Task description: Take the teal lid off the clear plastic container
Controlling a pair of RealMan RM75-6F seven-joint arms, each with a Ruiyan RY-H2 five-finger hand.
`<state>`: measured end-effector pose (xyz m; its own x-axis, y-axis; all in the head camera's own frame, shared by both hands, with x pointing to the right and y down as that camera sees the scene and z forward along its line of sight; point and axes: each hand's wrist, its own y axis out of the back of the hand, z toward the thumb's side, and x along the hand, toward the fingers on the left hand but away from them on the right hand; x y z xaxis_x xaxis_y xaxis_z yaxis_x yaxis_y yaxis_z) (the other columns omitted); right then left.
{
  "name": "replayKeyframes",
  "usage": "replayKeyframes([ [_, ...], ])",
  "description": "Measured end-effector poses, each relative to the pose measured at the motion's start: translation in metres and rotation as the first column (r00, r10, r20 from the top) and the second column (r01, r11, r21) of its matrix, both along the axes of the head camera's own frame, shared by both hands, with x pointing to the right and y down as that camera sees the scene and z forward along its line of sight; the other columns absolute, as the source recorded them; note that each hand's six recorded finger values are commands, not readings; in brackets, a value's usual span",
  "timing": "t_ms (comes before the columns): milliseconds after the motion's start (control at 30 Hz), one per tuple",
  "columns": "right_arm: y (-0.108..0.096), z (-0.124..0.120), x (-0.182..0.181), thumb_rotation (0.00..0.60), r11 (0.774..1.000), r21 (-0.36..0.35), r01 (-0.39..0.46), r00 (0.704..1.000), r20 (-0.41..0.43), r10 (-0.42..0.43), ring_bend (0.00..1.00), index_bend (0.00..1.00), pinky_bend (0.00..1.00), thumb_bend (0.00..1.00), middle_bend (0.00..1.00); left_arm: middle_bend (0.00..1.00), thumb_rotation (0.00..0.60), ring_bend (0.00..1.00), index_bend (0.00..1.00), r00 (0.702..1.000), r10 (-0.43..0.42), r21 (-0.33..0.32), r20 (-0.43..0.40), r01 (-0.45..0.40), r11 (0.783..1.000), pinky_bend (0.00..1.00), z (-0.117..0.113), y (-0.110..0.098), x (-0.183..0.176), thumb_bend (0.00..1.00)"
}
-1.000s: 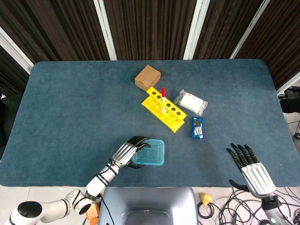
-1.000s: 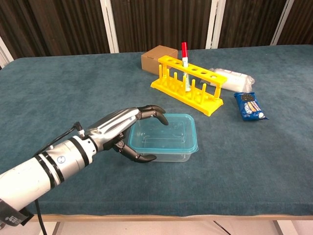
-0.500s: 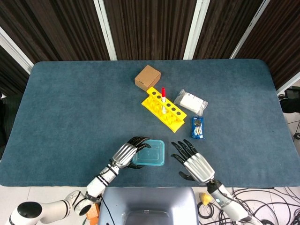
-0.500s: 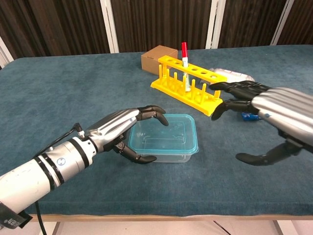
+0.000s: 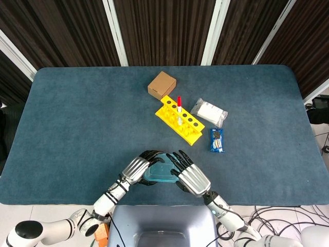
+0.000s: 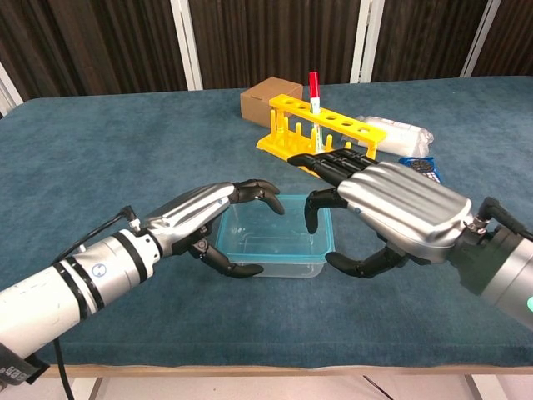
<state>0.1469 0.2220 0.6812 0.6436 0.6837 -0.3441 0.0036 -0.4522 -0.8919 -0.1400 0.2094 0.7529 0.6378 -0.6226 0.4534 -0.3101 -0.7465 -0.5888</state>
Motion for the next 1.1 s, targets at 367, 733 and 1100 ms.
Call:
replayKeyframes([
  [367,0.005,0.002,0.007,0.600,0.999,-0.043,-0.020,1.000,0.017,0.020,0.00,0.44,0.00,0.29,0.00,0.45,0.600,0.22,0.56,1.000,0.003,0.003,0.009,-0.004,1.000,0.31,0.001,-0.001,-0.002,0.32],
  [733,0.006,0.007,0.000,0.600,0.998,-0.066,-0.024,1.000,0.016,0.025,0.00,0.46,0.00,0.29,0.00,0.45,0.600,0.22,0.56,1.000,0.009,0.000,0.007,-0.009,1.000,0.31,0.002,0.001,-0.002,0.32],
  [1100,0.007,0.009,-0.010,0.600,0.996,-0.083,-0.037,0.999,0.025,0.039,0.00,0.49,0.00,0.29,0.00,0.46,0.600,0.22,0.56,1.000,0.010,0.004,0.005,-0.010,1.000,0.32,0.000,0.001,-0.002,0.32],
])
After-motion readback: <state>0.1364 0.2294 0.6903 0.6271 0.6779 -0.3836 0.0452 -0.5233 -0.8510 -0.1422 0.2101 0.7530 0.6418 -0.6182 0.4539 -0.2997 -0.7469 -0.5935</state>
